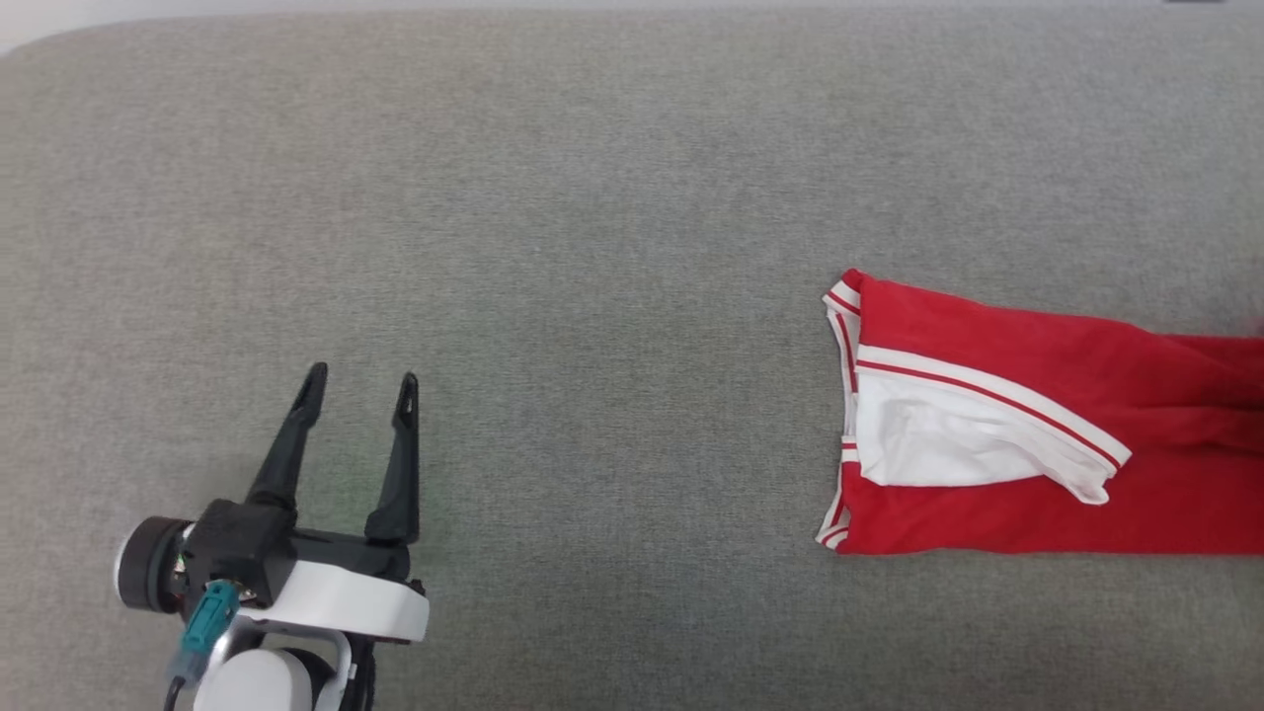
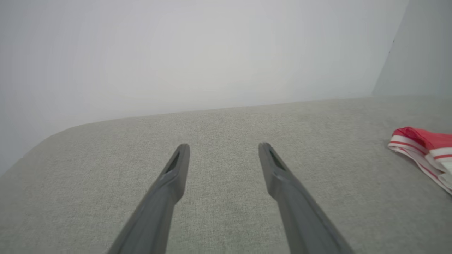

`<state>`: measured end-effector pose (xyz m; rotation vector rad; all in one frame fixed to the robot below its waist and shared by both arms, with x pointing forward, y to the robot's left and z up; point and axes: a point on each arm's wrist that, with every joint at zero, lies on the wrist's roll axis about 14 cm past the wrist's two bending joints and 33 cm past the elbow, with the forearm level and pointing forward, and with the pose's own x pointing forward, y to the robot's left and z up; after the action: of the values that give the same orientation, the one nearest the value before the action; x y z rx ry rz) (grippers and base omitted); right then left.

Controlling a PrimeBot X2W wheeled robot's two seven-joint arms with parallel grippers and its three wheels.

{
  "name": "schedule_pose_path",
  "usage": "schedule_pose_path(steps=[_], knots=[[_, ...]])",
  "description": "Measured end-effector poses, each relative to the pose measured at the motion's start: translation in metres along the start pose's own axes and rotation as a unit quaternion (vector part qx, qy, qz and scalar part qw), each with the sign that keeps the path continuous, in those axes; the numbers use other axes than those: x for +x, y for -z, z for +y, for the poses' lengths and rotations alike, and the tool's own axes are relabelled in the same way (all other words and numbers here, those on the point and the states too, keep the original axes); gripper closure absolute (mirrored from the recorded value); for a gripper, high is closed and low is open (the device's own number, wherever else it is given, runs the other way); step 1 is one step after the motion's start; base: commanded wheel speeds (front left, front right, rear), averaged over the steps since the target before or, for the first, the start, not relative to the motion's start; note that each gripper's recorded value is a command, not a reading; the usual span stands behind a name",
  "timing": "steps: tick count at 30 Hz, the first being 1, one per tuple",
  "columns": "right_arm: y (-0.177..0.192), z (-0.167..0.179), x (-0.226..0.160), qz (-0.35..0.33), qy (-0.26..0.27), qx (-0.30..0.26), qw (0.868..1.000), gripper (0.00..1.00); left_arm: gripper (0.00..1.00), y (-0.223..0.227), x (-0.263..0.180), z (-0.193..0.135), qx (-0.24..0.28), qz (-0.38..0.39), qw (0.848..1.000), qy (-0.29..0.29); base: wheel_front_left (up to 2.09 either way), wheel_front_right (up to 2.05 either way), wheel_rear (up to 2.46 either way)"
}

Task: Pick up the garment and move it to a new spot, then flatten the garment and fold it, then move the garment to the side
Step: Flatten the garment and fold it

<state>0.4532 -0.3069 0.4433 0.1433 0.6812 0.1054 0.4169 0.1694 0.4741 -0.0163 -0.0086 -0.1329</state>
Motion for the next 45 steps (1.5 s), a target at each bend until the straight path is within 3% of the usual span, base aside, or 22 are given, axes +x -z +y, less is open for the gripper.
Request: schedule_pose_path(steps=[5, 11, 17, 26, 28, 29, 30, 38, 45], knots=[[0.009, 0.104, 0.009, 0.021, -0.142, -0.039, 0.989, 1.0, 0.0, -0.001, -0.006, 0.002, -0.003, 0.001, 1.0, -0.005, 0.0, 0.0, 0.0], [0.023, 0.176, 0.012, 0.051, -0.23, -0.09, 0.968, 1.0, 0.0, -0.003, -0.014, 0.009, -0.002, 0.001, 1.0, -0.018, 0.0, 0.0, 0.0], [0.028, 0.193, 0.026, 0.061, -0.238, -0.127, 0.961, 1.0, 0.0, -0.005, -0.016, 0.015, -0.005, -0.001, 1.0, -0.03, 0.0, 0.0, 0.0], [0.051, 0.2, 0.045, 0.086, -0.236, -0.127, 0.96, 1.0, 0.0, -0.001, -0.017, 0.018, -0.01, 0.004, 0.999, -0.038, 0.0, 0.0, 0.0], [0.047, 0.204, 0.044, 0.07, -0.239, -0.125, 0.96, 0.68, 0.0, -0.002, -0.017, 0.019, -0.012, 0.004, 0.999, -0.04, 0.0, 0.0, 0.0], [0.044, 0.206, 0.043, 0.06, -0.243, -0.118, 0.961, 0.1, 0.0, -0.002, -0.018, 0.02, -0.012, 0.004, 0.999, -0.04, 0.0, 0.0, 0.0], [0.04, 0.207, 0.041, 0.05, -0.244, -0.11, 0.962, 0.0, 0.0, -0.003, -0.018, 0.02, -0.011, 0.003, 0.999, -0.041, 0.0, 0.0, 0.0], [-0.012, 0.18, 0.017, -0.062, -0.22, -0.082, 0.97, 0.0, 0.0, 0.0, -0.025, 0.017, -0.015, 0.009, 0.999, -0.033, 0.0, 0.0, 0.0], [-0.039, 0.122, -0.004, -0.165, -0.149, -0.049, 0.974, 0.0, 0.0, 0.005, -0.027, 0.004, -0.025, 0.018, 0.999, -0.016, 0.0, 0.0, 0.0]])
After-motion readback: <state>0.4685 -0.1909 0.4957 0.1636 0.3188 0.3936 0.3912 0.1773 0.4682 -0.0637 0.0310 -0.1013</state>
